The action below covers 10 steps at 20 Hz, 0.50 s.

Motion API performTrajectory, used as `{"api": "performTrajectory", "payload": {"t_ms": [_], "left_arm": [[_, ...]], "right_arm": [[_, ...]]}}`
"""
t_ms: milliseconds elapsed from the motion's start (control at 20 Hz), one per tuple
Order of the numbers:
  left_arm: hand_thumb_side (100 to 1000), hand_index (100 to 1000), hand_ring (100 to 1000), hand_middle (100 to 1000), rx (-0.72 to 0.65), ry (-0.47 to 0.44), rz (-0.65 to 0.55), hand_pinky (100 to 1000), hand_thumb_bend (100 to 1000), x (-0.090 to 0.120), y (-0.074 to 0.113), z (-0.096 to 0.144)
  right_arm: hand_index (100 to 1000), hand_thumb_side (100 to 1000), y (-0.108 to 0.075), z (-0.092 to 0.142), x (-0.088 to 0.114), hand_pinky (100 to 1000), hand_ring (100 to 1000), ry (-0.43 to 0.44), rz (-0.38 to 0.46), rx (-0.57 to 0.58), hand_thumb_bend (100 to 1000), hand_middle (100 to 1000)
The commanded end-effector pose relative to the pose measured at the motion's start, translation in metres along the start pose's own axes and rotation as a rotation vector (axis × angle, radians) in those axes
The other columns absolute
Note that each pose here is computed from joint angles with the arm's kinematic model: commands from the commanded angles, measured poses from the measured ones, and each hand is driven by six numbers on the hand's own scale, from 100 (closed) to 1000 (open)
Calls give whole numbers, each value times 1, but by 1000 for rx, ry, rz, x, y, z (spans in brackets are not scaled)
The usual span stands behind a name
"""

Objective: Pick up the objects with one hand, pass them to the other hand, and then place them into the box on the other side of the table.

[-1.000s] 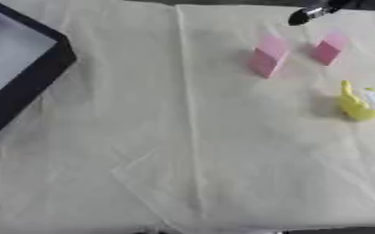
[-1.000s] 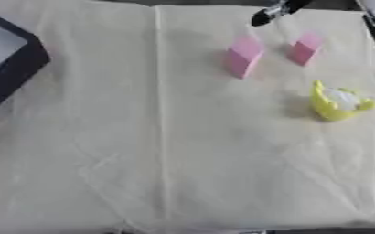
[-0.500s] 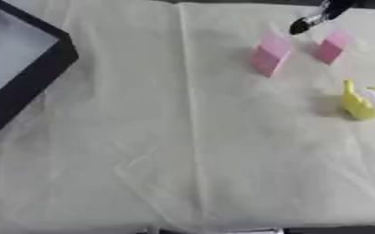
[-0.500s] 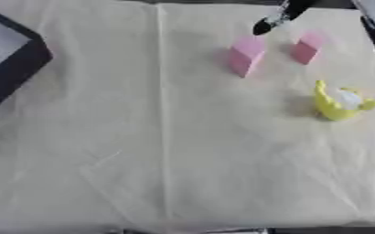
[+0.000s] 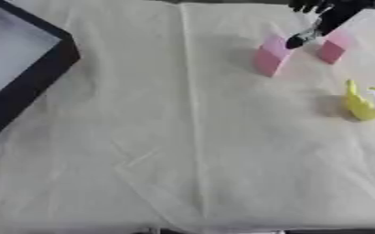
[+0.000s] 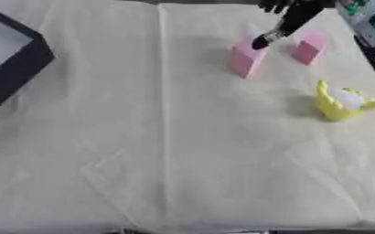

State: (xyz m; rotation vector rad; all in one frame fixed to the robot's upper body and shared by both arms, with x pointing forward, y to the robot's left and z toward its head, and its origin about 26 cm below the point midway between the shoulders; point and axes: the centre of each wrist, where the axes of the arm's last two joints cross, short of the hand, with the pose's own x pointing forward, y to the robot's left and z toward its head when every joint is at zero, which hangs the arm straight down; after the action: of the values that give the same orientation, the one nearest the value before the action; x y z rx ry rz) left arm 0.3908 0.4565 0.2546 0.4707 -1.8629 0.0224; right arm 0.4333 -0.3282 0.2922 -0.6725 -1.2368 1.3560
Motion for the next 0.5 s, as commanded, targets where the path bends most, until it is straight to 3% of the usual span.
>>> {"api": "performTrajectory", "payload": {"t_ms": [50, 500], "left_arm": [[783, 908, 795, 805, 11, -41, -40, 728, 417, 19, 14, -3], [782, 905, 796, 805, 5, -38, -45, 728, 418, 18, 13, -2]], "right_arm": [[883, 408, -9, 10, 0, 889, 895, 28, -4, -42, 740, 832], [881, 452, 5, 13, 0, 885, 892, 68, -45, -45, 768, 826]]}}
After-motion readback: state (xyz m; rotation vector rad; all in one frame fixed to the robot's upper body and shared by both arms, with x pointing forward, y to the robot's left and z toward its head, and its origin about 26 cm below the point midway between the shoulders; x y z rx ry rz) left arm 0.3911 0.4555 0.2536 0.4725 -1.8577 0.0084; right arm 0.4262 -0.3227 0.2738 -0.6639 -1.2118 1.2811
